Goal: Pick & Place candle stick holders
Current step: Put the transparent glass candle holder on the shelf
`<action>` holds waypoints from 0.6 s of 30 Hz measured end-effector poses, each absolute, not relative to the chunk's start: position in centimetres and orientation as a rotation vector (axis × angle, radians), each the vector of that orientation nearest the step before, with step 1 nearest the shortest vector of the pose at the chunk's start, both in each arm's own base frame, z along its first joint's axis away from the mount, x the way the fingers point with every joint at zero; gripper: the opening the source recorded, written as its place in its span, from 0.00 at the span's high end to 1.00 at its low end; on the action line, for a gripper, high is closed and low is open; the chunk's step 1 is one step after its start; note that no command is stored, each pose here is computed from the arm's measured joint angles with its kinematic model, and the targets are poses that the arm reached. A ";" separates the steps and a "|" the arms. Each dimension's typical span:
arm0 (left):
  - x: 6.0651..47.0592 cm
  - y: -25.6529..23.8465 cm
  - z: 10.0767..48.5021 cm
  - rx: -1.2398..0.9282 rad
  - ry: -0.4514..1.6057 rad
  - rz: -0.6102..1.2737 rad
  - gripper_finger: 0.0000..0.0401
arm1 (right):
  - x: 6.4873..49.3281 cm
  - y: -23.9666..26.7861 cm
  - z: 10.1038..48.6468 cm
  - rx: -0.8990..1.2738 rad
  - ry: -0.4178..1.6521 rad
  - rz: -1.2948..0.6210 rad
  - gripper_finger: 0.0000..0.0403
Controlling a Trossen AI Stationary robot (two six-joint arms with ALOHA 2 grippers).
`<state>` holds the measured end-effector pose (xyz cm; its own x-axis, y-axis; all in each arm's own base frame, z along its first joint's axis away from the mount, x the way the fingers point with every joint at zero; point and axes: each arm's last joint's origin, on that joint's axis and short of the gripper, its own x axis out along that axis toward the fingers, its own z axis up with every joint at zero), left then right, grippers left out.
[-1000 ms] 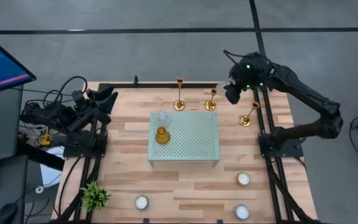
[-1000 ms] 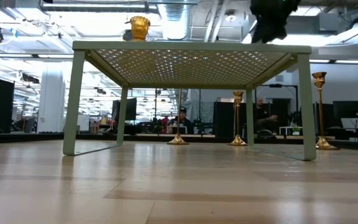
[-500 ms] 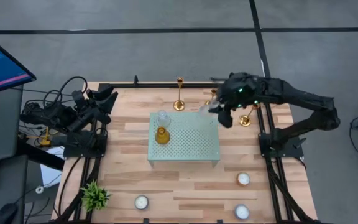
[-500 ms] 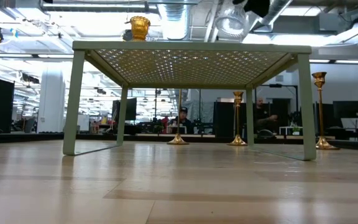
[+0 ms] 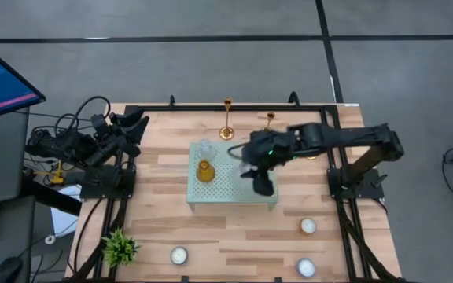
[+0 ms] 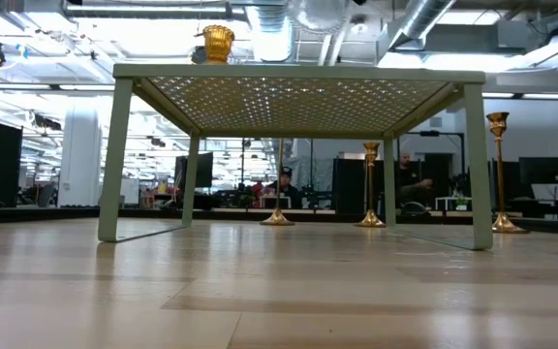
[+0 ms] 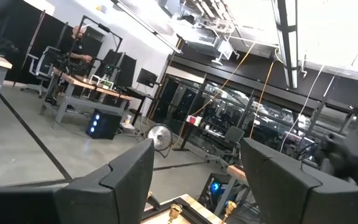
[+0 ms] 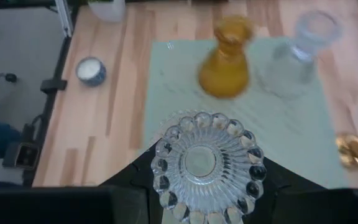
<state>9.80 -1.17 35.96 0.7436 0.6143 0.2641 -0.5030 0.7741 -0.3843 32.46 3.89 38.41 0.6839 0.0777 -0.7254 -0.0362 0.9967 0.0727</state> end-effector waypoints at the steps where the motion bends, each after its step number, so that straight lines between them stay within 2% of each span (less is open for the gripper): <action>1: 9.8 -1.2 35.9 -0.299 -0.392 0.622 0.40 | 33.0 4.3 38.2 0.055 0.824 0.060 0.66; 7: 9.8 -1.2 36.0 -0.299 -0.392 0.622 0.40 | 37.2 6.7 37.3 0.084 0.776 0.072 0.66; 18: 9.8 -1.2 35.9 -0.299 -0.392 0.622 0.40 | 43.1 8.5 34.1 0.072 0.836 0.084 0.66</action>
